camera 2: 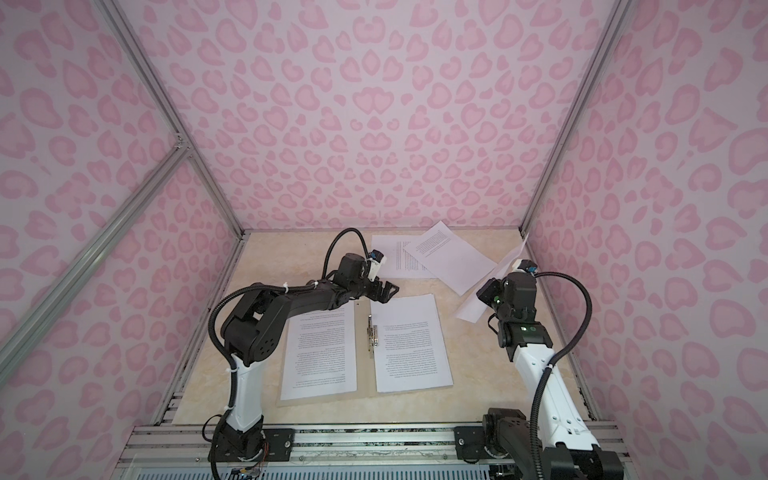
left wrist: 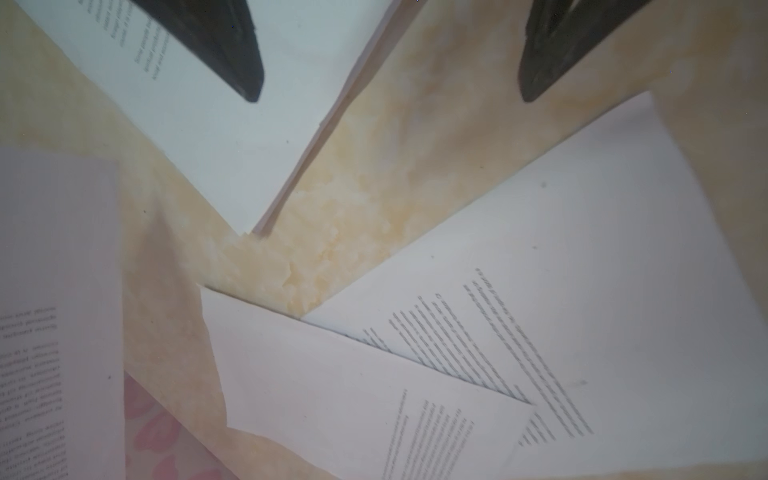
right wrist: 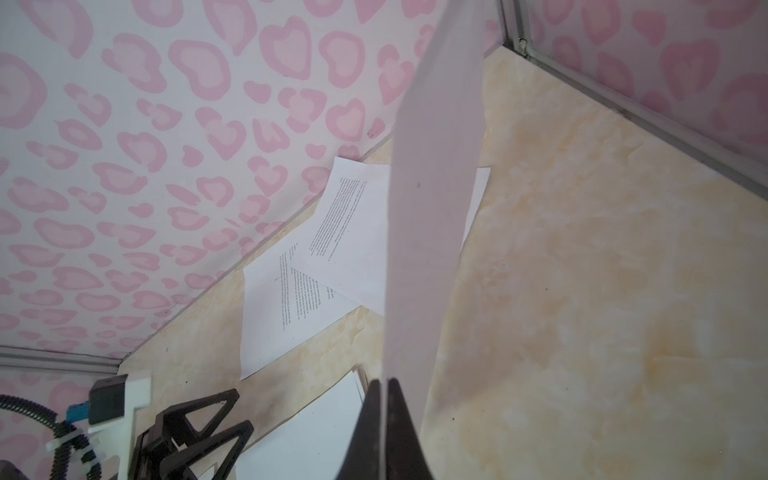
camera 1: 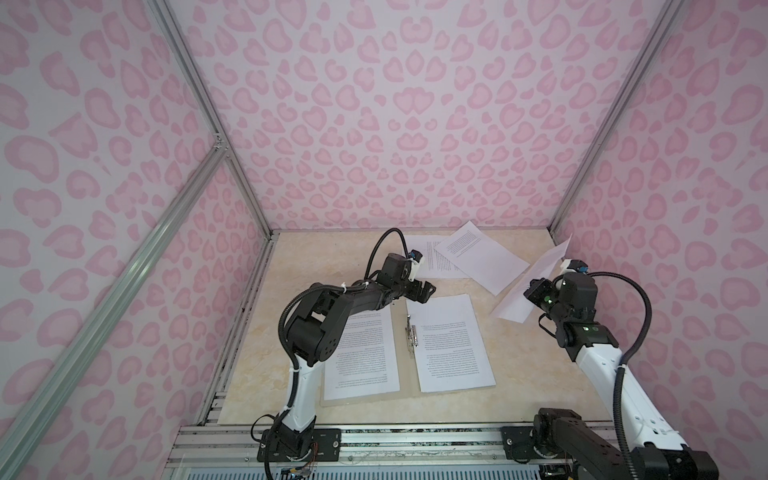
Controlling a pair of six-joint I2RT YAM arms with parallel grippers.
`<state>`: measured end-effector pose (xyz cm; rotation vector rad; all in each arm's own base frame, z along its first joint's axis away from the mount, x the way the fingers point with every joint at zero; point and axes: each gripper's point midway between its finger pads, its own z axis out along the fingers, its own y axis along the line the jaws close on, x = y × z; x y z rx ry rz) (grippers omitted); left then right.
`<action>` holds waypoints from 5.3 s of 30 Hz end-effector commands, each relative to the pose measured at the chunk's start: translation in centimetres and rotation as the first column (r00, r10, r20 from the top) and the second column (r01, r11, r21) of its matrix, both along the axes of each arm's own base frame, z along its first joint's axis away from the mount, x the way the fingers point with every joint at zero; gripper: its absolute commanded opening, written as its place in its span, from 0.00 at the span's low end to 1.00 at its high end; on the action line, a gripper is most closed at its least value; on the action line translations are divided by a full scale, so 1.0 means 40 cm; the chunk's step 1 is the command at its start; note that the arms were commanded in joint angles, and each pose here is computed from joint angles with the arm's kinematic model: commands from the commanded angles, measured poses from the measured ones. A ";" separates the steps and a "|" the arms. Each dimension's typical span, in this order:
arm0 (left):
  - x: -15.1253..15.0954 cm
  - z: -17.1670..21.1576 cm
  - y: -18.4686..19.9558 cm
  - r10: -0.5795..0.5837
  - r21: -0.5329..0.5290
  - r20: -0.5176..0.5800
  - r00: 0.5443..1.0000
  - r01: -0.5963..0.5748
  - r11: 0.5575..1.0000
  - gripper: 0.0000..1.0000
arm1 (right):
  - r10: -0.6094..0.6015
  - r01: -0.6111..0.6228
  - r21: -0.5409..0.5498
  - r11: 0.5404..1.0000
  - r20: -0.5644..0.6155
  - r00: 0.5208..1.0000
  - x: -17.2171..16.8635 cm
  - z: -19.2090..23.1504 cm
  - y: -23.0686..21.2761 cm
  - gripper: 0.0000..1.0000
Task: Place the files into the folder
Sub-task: 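Lift the text sheet upright with the right gripper while the left gripper withdraws, then carry the upright text sheet over the folder and lower it with the right gripper, then hold the text sheet flat on the folder with the right gripper, then release the sheet with the right gripper while the left gripper reaches toward loose sheets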
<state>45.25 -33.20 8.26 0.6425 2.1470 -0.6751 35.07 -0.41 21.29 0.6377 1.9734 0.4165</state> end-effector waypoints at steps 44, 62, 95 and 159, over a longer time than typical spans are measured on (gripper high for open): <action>-0.523 0.374 0.362 0.122 -0.043 -0.078 0.989 -0.126 0.991 0.97 | 0.549 -0.573 0.109 0.812 -0.476 0.687 -0.138 -0.374 0.331 0.00; -0.528 0.347 0.341 0.084 -0.042 -0.139 0.987 -0.090 0.995 0.97 | 0.584 -0.595 0.157 0.788 -0.495 0.643 -0.196 -0.424 0.390 0.00; -0.529 0.338 0.326 0.066 -0.061 -0.172 0.983 -0.077 0.995 0.97 | 0.558 -0.497 0.258 0.829 -0.455 0.695 -0.208 -0.446 0.416 0.00; -0.420 0.404 0.030 -0.066 -0.236 -0.372 0.926 -0.025 0.972 0.97 | 0.151 -0.064 0.195 0.979 -0.475 0.867 0.221 -0.474 0.016 0.81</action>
